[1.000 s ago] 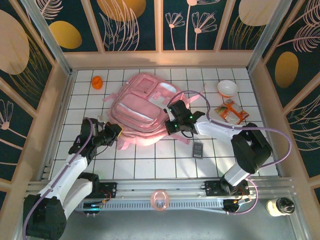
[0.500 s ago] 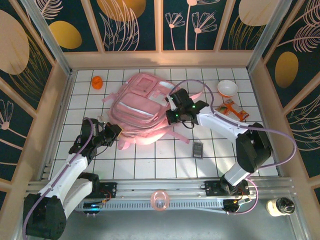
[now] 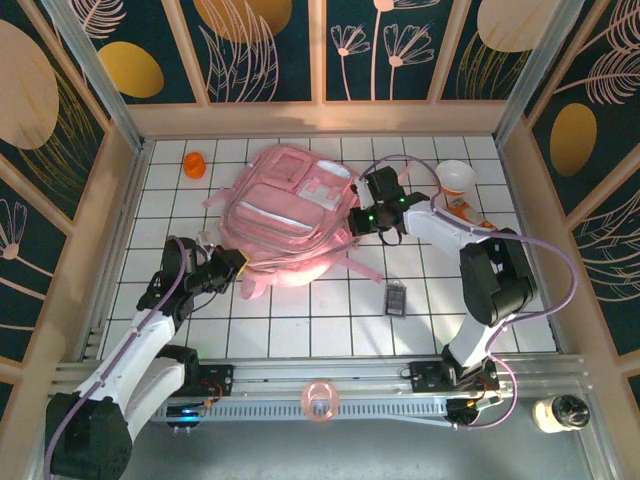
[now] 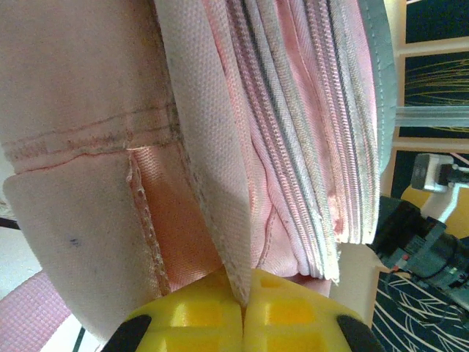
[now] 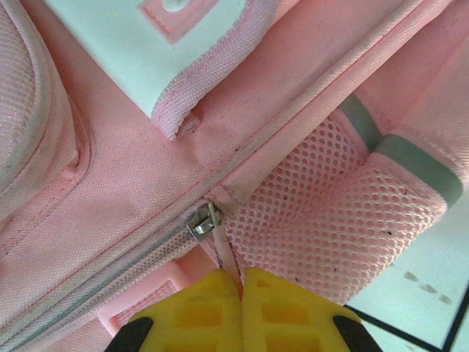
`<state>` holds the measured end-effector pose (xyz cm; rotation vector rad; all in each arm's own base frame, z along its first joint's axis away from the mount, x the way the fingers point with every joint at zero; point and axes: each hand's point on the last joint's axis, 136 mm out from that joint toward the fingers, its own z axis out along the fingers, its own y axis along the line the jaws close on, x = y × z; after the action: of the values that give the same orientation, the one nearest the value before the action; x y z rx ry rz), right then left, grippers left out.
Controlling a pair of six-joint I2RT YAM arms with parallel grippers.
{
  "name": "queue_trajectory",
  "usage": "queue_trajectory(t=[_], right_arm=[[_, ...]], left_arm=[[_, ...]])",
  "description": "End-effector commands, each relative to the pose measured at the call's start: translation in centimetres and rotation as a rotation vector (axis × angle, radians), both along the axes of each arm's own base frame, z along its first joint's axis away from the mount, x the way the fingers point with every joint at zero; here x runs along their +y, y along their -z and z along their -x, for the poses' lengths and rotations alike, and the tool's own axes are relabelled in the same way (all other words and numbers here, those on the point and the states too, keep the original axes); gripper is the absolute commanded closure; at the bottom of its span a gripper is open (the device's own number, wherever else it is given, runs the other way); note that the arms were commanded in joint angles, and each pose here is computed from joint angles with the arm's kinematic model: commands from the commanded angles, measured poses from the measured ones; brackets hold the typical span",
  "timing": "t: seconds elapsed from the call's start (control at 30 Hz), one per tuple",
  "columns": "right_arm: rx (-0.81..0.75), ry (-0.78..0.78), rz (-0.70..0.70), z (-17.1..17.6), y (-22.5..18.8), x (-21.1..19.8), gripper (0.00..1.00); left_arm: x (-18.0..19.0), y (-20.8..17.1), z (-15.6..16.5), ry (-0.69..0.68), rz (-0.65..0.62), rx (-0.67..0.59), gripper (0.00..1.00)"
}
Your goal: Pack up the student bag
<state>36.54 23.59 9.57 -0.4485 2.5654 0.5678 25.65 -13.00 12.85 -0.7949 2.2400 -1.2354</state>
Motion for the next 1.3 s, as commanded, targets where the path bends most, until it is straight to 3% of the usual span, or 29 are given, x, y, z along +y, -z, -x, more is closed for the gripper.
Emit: queue_trajectory(t=[0.0, 0.07, 0.1, 0.13, 0.17, 0.23, 0.3, 0.4, 0.6, 0.77, 0.97, 1.27], right_arm=[[-0.079, 0.128, 0.06, -3.9, 0.4, -3.1, 1.0], [-0.08, 0.127, 0.045, -3.9, 0.1, -2.9, 1.0], [-0.081, 0.126, 0.035, -3.8, -0.2, -2.8, 1.0], [-0.086, 0.129, 0.023, -3.7, -0.7, -2.8, 0.97], [-0.095, 0.133, 0.005, -3.4, -1.5, -2.8, 0.84], [-0.115, 0.145, -0.027, -2.7, -3.2, -2.9, 0.65], [-0.129, 0.161, -0.064, -1.7, -4.8, -3.2, 0.59], [-0.143, 0.168, -0.209, 0.2, -7.8, -2.4, 0.57], [-0.121, 0.152, -0.442, 3.8, -9.3, 1.9, 0.57], [-0.063, 0.152, -0.415, 4.5, -5.8, 4.3, 0.56], [-0.01, 0.167, -0.394, 4.1, -2.4, 4.6, 0.56], [0.073, 0.169, -0.396, 5.8, 0.7, 4.4, 0.56]], left_arm=[[0.1, -0.6, 0.2, -0.01, 0.034, -0.012, 1.0], [0.1, -0.7, 0.2, -0.009, 0.031, -0.016, 1.0], [0.1, -0.9, 0.2, -0.006, 0.027, -0.024, 0.95], [0.2, -1.2, -0.1, -0.008, 0.021, -0.036, 0.79], [0.3, -1.7, -0.4, -0.015, 0.009, -0.056, 0.63], [0.9, -3.0, -1.3, -0.036, -0.037, -0.112, 0.46], [1.7, -4.5, -2.5, -0.066, -0.099, -0.179, 0.41], [2.8, -6.5, -4.7, -0.114, -0.192, -0.263, 0.32], [4.7, -6.2, -10.2, -0.16, -0.408, -0.286, 0.28], [3.9, -2.7, -13.2, -0.11, -0.4, -0.218, 0.3], [0.5, 1.6, -11.1, -0.03, -0.156, -0.15, 0.36], [-3.1, 3.7, -5.1, 0.086, -0.088, -0.103, 0.37]])
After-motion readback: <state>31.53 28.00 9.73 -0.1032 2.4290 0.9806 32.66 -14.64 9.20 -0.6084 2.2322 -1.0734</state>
